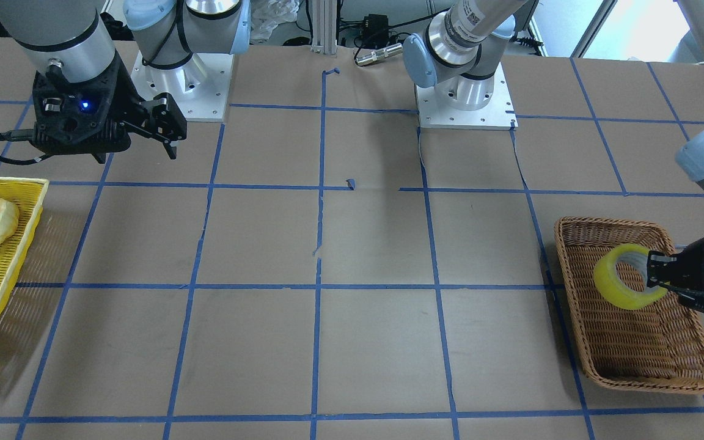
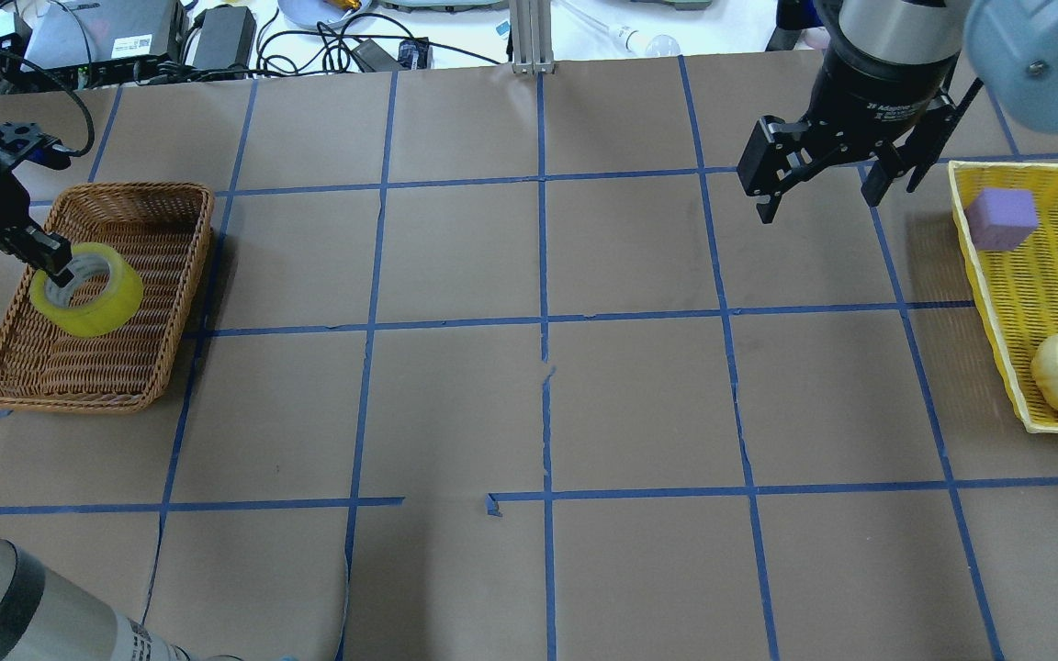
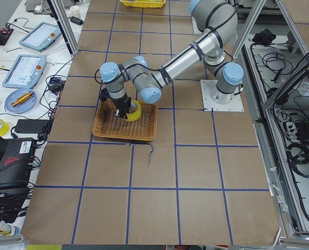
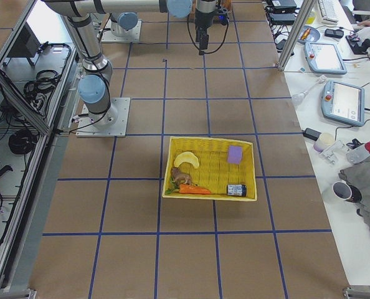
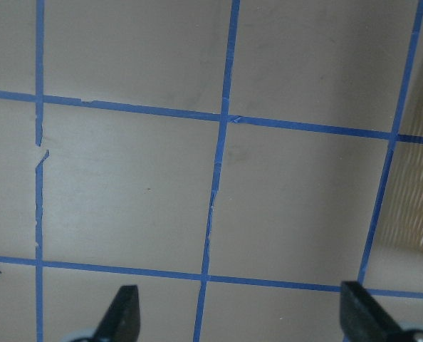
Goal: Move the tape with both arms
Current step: 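Lower the tape roll into the basket and open the left gripper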
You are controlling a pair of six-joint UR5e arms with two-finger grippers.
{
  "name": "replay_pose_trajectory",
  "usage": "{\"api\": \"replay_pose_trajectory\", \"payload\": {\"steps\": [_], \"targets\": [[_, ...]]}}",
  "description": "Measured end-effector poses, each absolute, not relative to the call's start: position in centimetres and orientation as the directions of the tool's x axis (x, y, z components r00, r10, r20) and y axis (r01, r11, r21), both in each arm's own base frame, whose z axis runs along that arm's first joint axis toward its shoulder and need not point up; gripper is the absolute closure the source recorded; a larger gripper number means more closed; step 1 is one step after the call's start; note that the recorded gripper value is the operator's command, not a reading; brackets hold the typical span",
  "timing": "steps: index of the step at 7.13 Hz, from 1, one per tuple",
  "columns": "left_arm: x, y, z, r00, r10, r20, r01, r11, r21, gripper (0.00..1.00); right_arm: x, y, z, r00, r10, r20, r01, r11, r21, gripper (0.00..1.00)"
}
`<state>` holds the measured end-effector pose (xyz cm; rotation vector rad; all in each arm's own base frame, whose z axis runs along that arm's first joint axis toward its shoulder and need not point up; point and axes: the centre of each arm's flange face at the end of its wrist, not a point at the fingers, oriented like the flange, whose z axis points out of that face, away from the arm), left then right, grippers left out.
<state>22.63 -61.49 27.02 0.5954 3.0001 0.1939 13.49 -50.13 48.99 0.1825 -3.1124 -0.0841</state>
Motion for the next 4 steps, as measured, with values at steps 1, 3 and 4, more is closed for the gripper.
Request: {"api": "replay_pose_trajectory", "payload": {"steps": [1,3,4], "targets": [[22.9,-62.1,25.4,-0.922,0.384,-0.042,0.378,0.919,0.11,0.0,13.6,-50.1,48.9,-0.994,-0.112,0.012,-0.111,0.992,0.053,0.0],[22.8,-62.6,24.7,-0.922,0.385,-0.038,0.38,0.92,0.091,0.0,13.6,-50.1,48.7,-0.997,-0.076,0.009,-0.075,0.996,0.055,0.0],[21.8,-62.4,26.5,-0.922,0.387,-0.026,0.383,0.919,0.092,0.0,13.6,-50.1,48.5,-0.998,-0.067,0.01,-0.066,0.996,0.061,0.0]]}}
